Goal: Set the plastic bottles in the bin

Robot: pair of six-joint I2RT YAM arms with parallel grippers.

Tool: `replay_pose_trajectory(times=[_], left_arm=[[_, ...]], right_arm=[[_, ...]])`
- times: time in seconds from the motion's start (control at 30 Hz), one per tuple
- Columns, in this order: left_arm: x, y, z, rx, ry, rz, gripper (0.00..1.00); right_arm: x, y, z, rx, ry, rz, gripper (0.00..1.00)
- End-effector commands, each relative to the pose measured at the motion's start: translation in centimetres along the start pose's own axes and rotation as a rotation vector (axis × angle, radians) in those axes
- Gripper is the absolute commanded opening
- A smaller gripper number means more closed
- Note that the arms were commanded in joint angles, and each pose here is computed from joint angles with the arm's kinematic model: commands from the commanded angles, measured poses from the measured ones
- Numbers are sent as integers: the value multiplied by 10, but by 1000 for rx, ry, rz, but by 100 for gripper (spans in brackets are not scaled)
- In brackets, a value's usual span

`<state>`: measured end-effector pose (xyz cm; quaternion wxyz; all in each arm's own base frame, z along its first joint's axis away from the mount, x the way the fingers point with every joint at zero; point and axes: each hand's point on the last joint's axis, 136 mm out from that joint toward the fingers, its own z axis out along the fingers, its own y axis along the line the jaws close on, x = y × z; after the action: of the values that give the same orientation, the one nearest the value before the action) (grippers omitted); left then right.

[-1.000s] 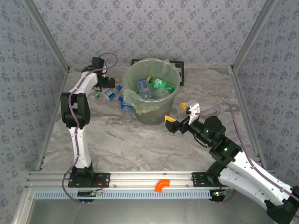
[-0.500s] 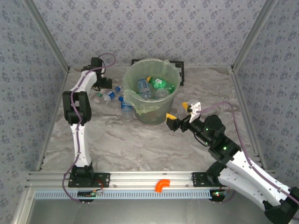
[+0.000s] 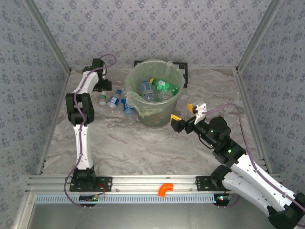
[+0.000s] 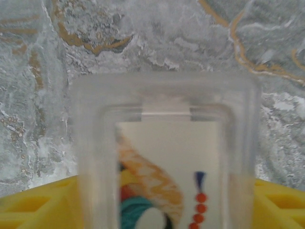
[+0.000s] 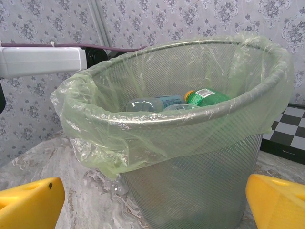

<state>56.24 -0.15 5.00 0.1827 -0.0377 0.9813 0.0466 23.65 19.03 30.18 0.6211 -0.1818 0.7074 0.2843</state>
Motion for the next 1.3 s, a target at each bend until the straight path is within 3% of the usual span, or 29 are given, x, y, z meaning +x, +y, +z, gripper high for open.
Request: replay_pose_trajectory(times=[0.0,0.4,0.57,0.7,1.0,1.27], left_arm=[[2,6,-3,3,24,-16,63],[-17,12,-58,45,-83,-137,57],[-22,5,-103,131,-151,-249,57],[-29,0,-155,181,-267,-279,57],[-26,-28,-275,165,-528,-117,57],[-17,-92,-376,53,-789,217,57]], right_arm=[[-5,1,-1,-10,-23,21,99],[-10,0,-6,-10,-44,25,99],[-14,0,-9,-9,-59,28,99],[-16,0,-11,-9,-70,29,99],[-29,-1,-20,2,-110,25,99],[-44,1,-34,1,-141,51,99]])
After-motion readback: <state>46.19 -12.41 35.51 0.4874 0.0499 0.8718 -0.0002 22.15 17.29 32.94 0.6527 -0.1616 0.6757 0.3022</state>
